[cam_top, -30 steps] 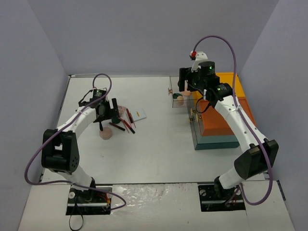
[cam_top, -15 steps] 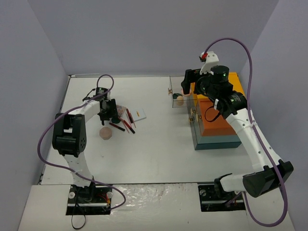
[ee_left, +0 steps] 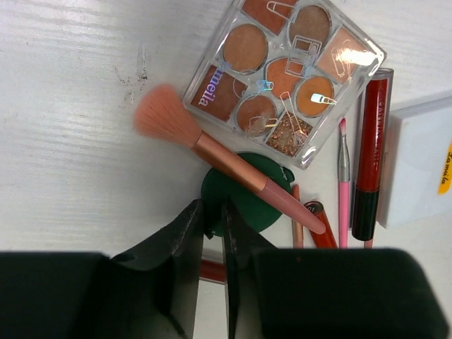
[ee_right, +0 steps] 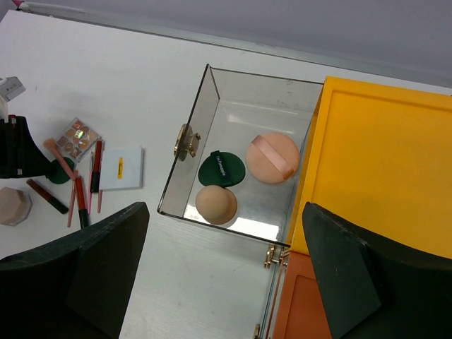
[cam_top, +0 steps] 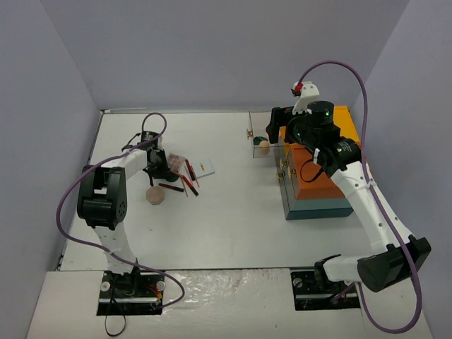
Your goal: Organize the makeup
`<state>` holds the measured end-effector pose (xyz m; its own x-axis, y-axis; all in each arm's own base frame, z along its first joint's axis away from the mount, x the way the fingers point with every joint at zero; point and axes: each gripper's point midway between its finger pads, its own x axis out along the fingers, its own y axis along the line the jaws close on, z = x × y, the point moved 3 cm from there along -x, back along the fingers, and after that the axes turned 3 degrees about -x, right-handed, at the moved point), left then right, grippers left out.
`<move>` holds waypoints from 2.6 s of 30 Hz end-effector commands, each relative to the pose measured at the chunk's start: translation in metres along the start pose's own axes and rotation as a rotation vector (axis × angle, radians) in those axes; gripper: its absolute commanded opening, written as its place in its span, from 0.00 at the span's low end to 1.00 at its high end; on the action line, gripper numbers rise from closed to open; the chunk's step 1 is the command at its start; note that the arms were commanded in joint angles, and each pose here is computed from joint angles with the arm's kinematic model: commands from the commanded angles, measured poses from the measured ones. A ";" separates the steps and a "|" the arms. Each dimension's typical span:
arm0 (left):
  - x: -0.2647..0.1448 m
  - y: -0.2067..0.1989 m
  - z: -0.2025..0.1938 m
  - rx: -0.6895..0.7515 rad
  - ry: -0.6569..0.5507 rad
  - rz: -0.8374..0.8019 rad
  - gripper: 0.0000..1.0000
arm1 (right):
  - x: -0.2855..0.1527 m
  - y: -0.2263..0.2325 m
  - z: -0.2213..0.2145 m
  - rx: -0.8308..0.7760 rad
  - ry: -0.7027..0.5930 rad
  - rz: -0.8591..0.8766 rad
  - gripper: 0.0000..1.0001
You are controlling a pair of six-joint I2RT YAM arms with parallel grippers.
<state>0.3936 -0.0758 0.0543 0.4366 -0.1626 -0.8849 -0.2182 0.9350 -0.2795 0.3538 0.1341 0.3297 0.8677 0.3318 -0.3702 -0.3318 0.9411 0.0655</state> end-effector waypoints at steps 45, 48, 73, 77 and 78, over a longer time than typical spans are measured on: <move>-0.225 -0.385 0.038 0.256 -0.399 -0.873 0.36 | -0.065 -0.017 0.043 -0.008 -0.224 -0.122 0.93; -0.232 -0.379 0.042 0.270 -0.431 -0.842 0.51 | -0.057 -0.011 0.043 -0.010 -0.208 -0.084 0.93; -0.242 -0.008 0.012 0.195 -0.642 0.130 0.97 | 0.121 0.118 -0.010 -0.088 0.077 0.047 0.93; -0.229 0.017 -0.010 0.191 -0.651 0.188 0.97 | 0.139 0.101 -0.030 -0.084 0.116 -0.086 0.93; -0.227 0.020 -0.015 0.194 -0.653 0.189 0.97 | 0.140 0.095 -0.031 -0.079 0.113 -0.129 0.94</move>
<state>0.2832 -0.0429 0.2304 0.8009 0.1030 -0.5899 -0.1654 0.9848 -0.0525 0.4134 0.2832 0.2255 0.7534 0.3284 -0.5697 -0.4219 0.9059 -0.0358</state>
